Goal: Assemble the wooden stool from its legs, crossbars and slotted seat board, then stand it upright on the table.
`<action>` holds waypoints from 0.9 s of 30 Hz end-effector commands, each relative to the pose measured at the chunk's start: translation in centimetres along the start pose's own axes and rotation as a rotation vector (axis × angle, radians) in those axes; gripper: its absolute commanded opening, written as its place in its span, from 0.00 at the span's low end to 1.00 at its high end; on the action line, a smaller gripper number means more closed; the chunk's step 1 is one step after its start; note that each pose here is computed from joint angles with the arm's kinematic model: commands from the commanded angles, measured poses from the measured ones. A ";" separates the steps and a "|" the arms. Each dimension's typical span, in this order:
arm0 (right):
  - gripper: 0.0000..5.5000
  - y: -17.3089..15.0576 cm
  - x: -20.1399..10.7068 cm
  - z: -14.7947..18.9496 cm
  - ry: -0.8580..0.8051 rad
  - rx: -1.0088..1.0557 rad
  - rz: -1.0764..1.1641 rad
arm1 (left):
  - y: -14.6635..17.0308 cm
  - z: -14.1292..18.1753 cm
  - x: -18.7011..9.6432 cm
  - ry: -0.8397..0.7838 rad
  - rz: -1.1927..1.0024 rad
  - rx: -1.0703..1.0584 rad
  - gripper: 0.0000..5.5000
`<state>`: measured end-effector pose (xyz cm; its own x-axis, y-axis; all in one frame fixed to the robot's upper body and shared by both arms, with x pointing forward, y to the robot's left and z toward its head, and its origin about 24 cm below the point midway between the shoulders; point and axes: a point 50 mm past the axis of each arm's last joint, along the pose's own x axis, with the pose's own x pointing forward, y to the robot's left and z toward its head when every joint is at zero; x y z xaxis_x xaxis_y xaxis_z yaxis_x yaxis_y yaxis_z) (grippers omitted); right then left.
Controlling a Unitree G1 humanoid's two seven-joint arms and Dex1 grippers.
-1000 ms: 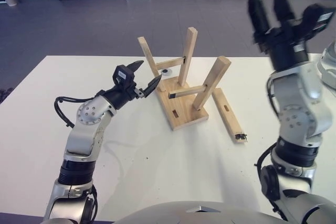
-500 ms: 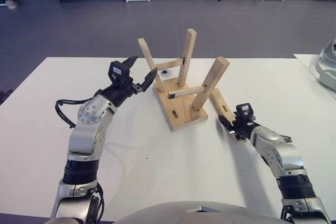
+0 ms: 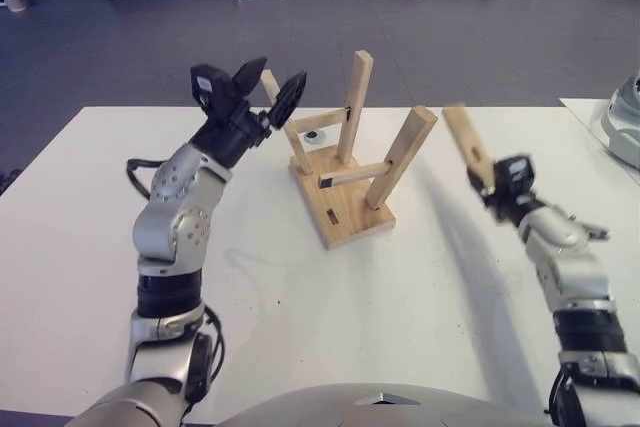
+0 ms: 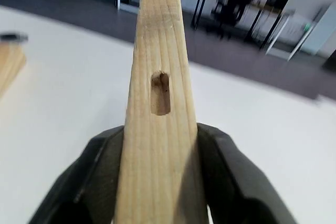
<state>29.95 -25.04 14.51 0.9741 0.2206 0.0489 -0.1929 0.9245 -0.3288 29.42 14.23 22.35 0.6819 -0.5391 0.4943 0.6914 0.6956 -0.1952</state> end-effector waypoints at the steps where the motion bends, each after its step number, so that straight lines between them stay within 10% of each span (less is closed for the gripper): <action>1: 0.38 1.8 1.3 8.7 -0.381 -0.192 0.201 | -0.6 1.0 2.4 -0.077 -0.065 -0.298 0.72; 9: 0.38 8.2 1.1 13.8 -0.660 -0.394 0.492 | -3.7 3.1 4.9 -0.175 -0.278 -0.492 0.67; 27: 0.48 8.7 0.9 14.6 -0.719 -0.370 0.479 | -3.1 3.3 4.2 -0.185 -0.246 -0.376 0.19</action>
<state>27.43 -12.56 24.70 0.4842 0.8012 0.3517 -0.4132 0.5636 -0.7153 29.39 10.82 27.92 0.4470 -0.5503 0.7052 0.8945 0.2796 -0.3488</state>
